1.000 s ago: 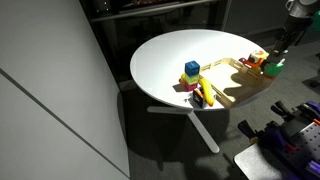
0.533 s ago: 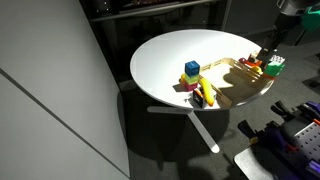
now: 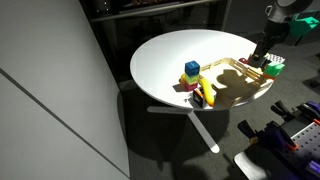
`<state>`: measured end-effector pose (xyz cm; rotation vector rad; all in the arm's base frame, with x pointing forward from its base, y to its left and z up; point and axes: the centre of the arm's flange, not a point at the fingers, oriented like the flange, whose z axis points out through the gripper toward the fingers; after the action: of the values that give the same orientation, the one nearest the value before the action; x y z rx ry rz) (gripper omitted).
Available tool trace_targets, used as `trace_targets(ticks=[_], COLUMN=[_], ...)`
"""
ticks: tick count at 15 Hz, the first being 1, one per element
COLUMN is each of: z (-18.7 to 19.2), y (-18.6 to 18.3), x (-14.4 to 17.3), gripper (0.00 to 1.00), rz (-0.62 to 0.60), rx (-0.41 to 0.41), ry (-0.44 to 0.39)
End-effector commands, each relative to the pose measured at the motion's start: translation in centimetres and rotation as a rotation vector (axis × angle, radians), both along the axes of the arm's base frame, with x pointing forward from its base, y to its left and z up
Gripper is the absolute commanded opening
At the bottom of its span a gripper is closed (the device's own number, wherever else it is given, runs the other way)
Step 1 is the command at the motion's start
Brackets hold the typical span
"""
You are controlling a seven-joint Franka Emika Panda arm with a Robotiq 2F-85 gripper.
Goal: Remove the gray block from the stack and put it in the wooden tray
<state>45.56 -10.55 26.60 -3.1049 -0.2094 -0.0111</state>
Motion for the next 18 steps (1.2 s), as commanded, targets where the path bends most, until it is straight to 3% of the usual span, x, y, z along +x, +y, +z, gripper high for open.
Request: trace_targets(ticks=[1,8,9,10,13,18], z=[-1.8,-5.4,-5.7,-5.9,-5.7,-3.9], y=[0.1,-0.3,-0.4,-0.4,-0.4,-0.5], x=[1.1,1.6,1.6,1.7,1.7,1.9], gripper=[0.31,0.31,0.81,0.81,1.00,1.00], rz=[0.009,-0.019,-0.031,-0.035,-0.045,-0.046], rx=[0.006,-0.046,-0.045,-0.046,-0.050,-0.038], ry=[0.004,-0.037,-0.032,-0.033,-0.022,-0.023])
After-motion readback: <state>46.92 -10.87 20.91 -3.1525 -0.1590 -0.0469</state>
